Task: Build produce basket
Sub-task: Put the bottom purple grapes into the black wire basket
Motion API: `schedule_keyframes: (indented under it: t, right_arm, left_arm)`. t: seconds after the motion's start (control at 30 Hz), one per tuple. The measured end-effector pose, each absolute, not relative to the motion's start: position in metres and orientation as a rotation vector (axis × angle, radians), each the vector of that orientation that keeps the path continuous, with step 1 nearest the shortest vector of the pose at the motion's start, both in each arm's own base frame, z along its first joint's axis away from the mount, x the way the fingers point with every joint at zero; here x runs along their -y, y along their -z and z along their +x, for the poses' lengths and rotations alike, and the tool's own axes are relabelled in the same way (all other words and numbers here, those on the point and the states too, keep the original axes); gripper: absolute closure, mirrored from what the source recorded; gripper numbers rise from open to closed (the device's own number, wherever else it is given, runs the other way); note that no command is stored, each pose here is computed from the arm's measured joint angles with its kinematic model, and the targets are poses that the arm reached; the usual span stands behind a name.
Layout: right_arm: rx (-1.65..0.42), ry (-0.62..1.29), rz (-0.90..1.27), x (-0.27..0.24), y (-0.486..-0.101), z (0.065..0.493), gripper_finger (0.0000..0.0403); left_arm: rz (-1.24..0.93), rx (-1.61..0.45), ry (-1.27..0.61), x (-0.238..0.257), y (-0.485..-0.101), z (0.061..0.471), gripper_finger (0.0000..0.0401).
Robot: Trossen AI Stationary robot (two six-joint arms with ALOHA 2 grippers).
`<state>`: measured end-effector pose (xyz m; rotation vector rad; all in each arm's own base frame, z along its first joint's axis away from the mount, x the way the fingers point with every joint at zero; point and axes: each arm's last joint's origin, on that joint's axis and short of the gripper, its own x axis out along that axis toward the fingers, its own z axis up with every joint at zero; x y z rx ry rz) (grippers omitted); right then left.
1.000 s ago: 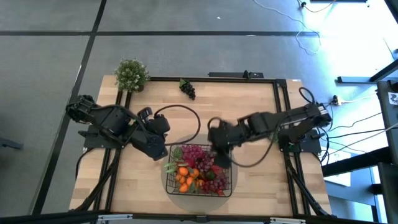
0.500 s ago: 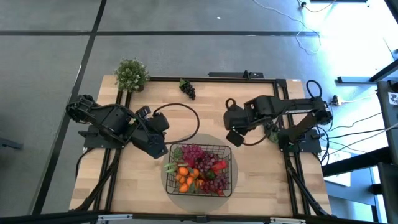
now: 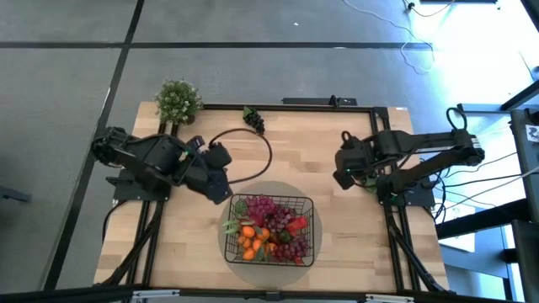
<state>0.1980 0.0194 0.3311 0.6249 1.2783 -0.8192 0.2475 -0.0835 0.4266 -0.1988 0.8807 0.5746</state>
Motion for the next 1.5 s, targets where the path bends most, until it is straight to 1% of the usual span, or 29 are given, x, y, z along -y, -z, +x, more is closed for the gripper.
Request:
schedule_keyframes:
  t: [0.27, 0.47, 0.53, 0.63, 0.8, 0.97, 1.13, 1.5]
  right_arm:
    - [-1.354, 0.972, 0.632, 0.008, -0.299, 0.184, 0.034]
    - [-1.454, 1.033, 0.646, 0.035, -0.277, 0.176, 0.0304]
    - [-1.492, 1.018, 0.676, 0.043, -0.268, 0.173, 0.0291]
    - [-1.488, 1.017, 0.702, 0.054, -0.252, 0.171, 0.0281]
    - [-1.473, 1.038, 0.758, 0.073, -0.226, 0.164, 0.0279]
    - [-1.43, 1.017, 0.781, 0.09, -0.206, 0.158, 0.0279]
    - [-1.439, 1.053, 0.835, 0.097, -0.196, 0.148, 0.0279]
    - [-1.471, 1.043, 0.909, 0.096, -0.178, 0.138, 0.0279]
  left_arm:
    - [-0.258, -0.876, -0.642, 0.063, -0.427, 0.254, 0.0319]
    - [-0.288, -0.86, -0.659, 0.055, -0.427, 0.258, 0.0319]
    - [-0.289, -0.859, -0.662, 0.054, -0.427, 0.258, 0.0319]
    - [-0.289, -0.859, -0.663, 0.054, -0.427, 0.258, 0.0319]
    - [-0.289, -0.859, -0.663, 0.054, -0.427, 0.258, 0.0319]
    - [-0.289, -0.859, -0.662, 0.054, -0.427, 0.258, 0.0319]
    - [-0.293, -0.853, -0.661, 0.055, -0.428, 0.259, 0.0319]
    - [-0.299, -0.848, -0.66, 0.055, -0.428, 0.259, 0.0319]
